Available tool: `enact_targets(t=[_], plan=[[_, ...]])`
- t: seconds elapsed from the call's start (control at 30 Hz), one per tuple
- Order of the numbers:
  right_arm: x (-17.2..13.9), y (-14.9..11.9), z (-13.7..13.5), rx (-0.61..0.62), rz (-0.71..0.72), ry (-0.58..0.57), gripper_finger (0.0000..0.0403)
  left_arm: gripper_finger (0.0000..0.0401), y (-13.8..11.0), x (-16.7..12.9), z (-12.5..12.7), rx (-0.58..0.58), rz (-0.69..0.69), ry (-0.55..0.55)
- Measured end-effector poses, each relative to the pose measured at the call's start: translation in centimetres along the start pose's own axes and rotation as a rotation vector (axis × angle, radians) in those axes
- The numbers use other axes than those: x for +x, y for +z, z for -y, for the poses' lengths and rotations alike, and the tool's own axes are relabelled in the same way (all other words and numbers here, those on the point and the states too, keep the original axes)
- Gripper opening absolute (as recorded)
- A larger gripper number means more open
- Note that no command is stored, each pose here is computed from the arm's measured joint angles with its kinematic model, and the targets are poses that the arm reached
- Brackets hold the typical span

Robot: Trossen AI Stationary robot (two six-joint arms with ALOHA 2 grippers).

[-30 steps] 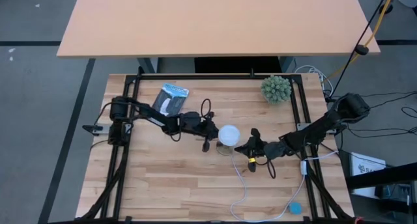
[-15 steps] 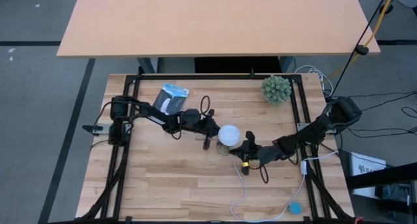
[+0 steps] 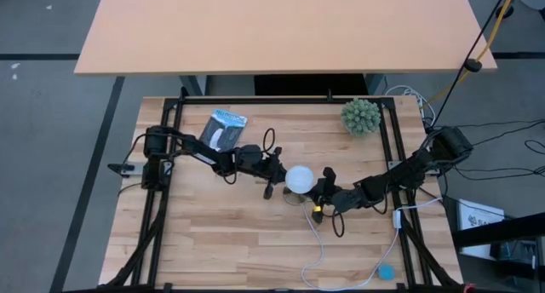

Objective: Screw lightbulb
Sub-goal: Remove the white lightbulb from the gold lamp

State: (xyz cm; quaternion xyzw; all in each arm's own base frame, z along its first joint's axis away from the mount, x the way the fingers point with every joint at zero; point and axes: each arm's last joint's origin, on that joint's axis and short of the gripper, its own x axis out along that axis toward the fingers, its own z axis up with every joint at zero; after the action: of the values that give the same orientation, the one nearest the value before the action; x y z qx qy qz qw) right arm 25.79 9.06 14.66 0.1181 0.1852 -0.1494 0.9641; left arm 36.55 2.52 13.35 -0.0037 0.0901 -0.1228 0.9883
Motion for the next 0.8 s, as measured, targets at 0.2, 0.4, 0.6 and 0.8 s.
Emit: enact_targets(t=[0.2,0.4,0.6,0.8], plan=[[0.27,0.18,0.38,0.006,-0.001,-0.01,0.0,0.0,-0.01,0.1,0.33,0.0,-0.002,-0.013],[0.31,0.11,0.53,0.003,-0.008,-0.023,0.0,0.0,-0.21,0.07,0.37,-0.033,-0.027,-0.025],[0.27,-0.21,0.82,0.007,-0.019,-0.082,0.0,0.0,-0.21,-0.02,0.46,-0.039,-0.042,-0.061],[0.27,-0.25,0.86,0.004,-0.021,-0.088,0.0,0.0,-0.25,-0.12,0.52,-0.045,-0.046,-0.117]])
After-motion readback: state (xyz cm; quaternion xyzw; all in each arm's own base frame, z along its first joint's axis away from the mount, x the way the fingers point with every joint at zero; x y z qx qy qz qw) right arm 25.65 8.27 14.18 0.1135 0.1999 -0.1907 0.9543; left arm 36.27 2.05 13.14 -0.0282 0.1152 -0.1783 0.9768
